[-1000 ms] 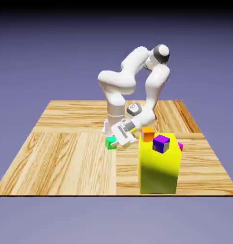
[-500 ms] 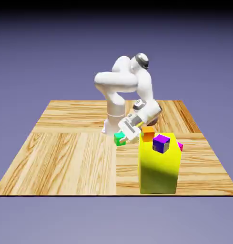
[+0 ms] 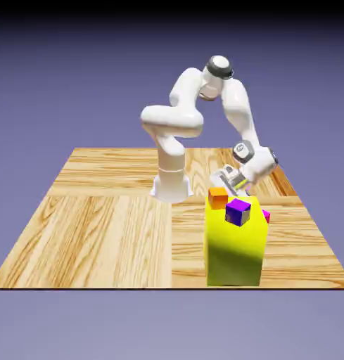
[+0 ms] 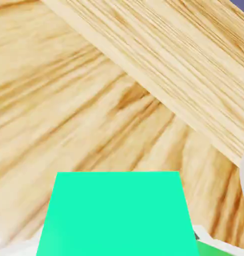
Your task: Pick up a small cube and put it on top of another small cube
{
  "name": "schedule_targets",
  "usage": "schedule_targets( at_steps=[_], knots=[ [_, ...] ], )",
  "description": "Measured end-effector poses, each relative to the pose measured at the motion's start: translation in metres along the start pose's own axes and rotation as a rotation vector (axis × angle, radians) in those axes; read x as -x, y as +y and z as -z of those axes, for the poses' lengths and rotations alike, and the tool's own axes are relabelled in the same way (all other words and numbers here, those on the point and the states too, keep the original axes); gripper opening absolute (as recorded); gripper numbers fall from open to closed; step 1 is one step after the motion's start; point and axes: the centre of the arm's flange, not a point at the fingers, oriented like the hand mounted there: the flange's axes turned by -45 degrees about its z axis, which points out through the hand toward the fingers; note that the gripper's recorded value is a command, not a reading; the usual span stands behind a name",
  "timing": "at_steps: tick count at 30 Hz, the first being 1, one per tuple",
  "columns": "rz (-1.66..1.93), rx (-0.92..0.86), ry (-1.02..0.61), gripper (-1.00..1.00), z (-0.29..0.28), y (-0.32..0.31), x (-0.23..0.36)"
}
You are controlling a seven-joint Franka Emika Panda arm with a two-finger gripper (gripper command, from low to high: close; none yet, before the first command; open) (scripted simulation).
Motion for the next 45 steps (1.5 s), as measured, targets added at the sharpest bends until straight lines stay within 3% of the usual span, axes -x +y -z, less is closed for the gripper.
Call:
schedule_targets(
  at_steps=[9,18,31,35,43,44,45],
  knots=[
    [-0.15,0.113,-0.136,-1.0,0.107,-0.066,-0.051],
    [-0.401,0.2,-0.196,-1.0,0.198,-0.106,-0.189],
    [-0.983,0.505,-0.109,-1.0,0.164,-0.151,-0.339],
    [-1.158,0.568,-0.072,-1.0,0.171,-0.134,-0.419],
    [-1.158,0.569,-0.071,-1.0,0.114,-0.123,-0.391],
    [-1.158,0.569,-0.071,1.0,0.114,-0.123,-0.391],
    [-1.158,0.57,-0.072,1.0,0.114,-0.123,-0.391]
  ],
)
